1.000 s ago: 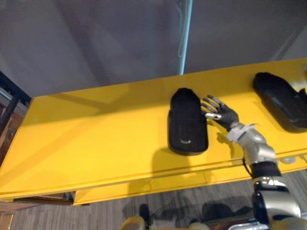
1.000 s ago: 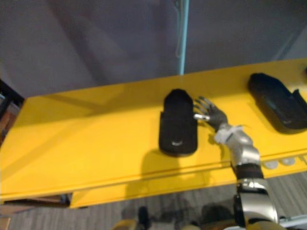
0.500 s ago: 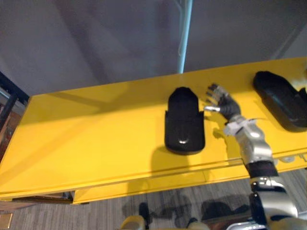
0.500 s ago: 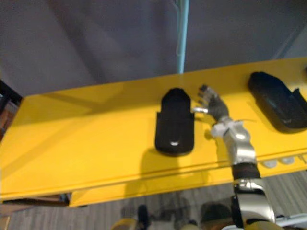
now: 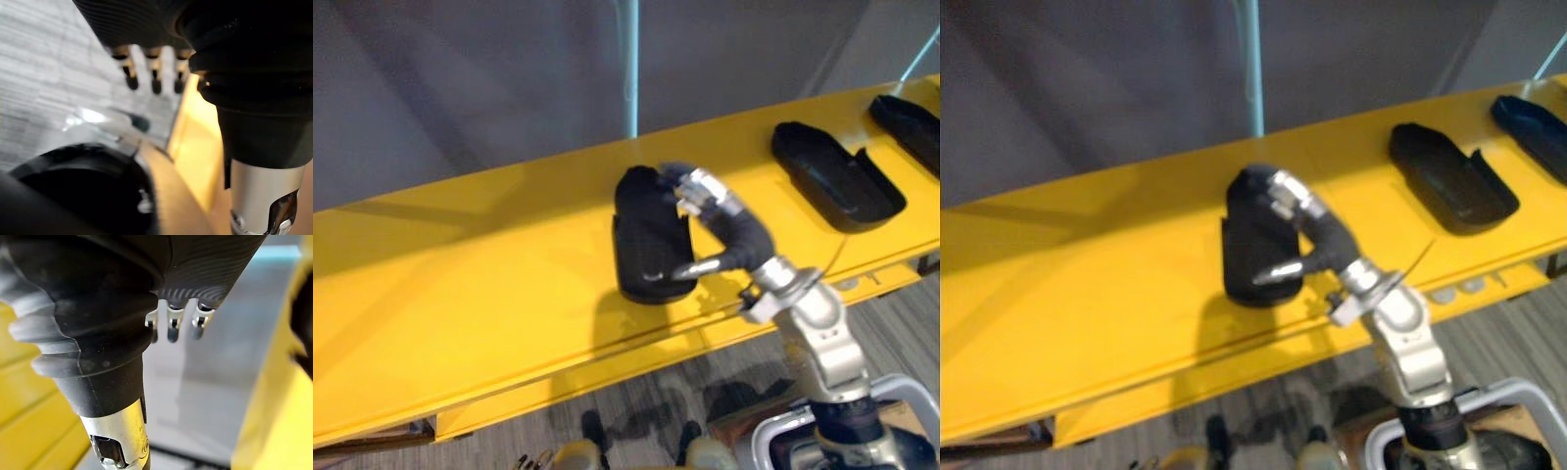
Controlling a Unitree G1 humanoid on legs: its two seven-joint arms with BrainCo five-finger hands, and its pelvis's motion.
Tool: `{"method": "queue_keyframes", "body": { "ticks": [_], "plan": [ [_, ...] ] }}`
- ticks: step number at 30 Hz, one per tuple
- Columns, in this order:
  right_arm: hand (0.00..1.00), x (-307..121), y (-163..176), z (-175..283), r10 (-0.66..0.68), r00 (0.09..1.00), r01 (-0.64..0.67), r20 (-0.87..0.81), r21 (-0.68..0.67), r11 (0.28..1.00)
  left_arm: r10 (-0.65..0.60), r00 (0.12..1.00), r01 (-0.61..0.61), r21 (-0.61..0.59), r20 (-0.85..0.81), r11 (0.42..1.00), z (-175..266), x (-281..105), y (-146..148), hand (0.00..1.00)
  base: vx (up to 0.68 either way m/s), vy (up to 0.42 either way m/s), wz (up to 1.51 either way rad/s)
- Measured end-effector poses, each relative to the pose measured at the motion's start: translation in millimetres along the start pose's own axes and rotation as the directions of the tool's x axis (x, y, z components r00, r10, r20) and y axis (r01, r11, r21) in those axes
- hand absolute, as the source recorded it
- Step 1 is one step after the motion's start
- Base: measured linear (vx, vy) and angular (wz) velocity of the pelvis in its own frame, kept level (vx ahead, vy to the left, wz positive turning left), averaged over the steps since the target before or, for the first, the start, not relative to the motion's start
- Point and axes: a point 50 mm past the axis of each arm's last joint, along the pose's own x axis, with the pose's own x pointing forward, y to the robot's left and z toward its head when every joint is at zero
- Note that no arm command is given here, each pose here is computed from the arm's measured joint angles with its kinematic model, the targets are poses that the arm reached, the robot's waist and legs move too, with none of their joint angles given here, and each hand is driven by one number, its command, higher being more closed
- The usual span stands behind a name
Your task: Walk over and take plastic housings, then place them on the shelf
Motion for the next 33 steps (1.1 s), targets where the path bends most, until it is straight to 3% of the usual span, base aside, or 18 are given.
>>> {"method": "queue_keyframes", "body": {
  "ticks": [7, 13, 16, 26, 33],
  "plan": [
    [0.0, 8.5, 11.8, -31.2, -0.038, 0.994, 0.045, -0.105, 0.065, 0.997, -0.005, 1.0, 0.006, 0.051, -0.023, 0.999, 1.0, 1.7, 0.2, 0.0, 0.02, -0.003, 0.01],
    [0.0, 14.8, 5.5, -63.9, -0.28, 0.928, 0.29, -0.244, 0.004, 0.957, -0.001, 1.0, 0.003, 0.057, -0.025, 0.998, 1.7, 2.5, -1.0, 0.0, 0.01, -0.003, 0.04],
    [0.0, 13.5, 7.7, -76.9, -0.34, 0.89, 0.357, -0.303, 0.001, 0.934, 0.011, 1.0, -0.009, 0.058, -0.026, 0.998, 1.5, 2.5, -0.6, 0.0, 0.0, -0.001, 0.11],
    [0.0, 9.2, 11.8, -97.1, -0.429, 0.806, 0.437, -0.407, -0.08, 0.896, 0.02, 0.999, -0.018, 0.058, -0.035, 0.998, -1.9, 2.5, -3.7, 0.0, 0.0, -0.001, 0.01],
    [0.0, 5.6, -3.3, -99.1, -0.478, 0.774, 0.447, -0.415, -0.177, 0.877, 0.012, 0.999, -0.009, 0.064, -0.034, 0.998, -1.7, 2.7, -6.0, 0.0, 0.01, -0.002, 0.09]
  ]
}}
